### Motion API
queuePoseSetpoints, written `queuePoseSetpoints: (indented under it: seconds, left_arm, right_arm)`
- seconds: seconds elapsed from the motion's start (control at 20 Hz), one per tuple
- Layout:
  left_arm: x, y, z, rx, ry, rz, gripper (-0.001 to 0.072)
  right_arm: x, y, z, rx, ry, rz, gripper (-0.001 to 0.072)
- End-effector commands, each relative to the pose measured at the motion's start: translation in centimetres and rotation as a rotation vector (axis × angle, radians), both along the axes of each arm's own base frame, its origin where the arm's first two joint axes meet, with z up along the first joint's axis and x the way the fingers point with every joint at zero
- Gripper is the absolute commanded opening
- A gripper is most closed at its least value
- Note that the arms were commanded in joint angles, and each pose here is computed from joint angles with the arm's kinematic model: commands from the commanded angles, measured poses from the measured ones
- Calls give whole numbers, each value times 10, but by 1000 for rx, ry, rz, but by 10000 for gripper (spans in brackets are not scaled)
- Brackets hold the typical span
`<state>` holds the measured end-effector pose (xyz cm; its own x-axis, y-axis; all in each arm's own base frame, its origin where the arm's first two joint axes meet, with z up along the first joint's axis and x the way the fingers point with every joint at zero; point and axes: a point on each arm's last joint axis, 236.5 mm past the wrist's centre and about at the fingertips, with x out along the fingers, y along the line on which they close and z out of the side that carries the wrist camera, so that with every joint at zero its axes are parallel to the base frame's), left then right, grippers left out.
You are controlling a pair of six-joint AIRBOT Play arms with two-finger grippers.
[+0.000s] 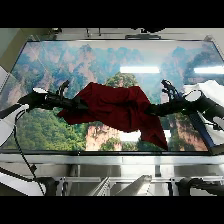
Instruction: Fold the shirts.
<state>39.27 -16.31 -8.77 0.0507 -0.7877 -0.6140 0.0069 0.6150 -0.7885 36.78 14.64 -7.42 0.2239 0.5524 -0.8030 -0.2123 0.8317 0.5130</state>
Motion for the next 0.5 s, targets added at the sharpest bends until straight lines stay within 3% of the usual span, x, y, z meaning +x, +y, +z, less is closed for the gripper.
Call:
queuePoseSetpoints:
  seconds: [0.0,0.15,0.25,0.45]
  left_arm:
    - [-5,-2,2,-8,0,-30,182]
    - [-10,9,3,-13,13,-43,181]
    - [-3,19,1,-6,1,-10,65]
    - [11,23,-6,36,-47,25,66]
  right_arm:
    - [2,0,-1,-4,-7,-5,521]
    - [2,0,-1,-4,-7,-5,521]
    - [2,0,-1,-3,-7,-6,521]
    - [2,-1,-1,-4,-7,-6,521]
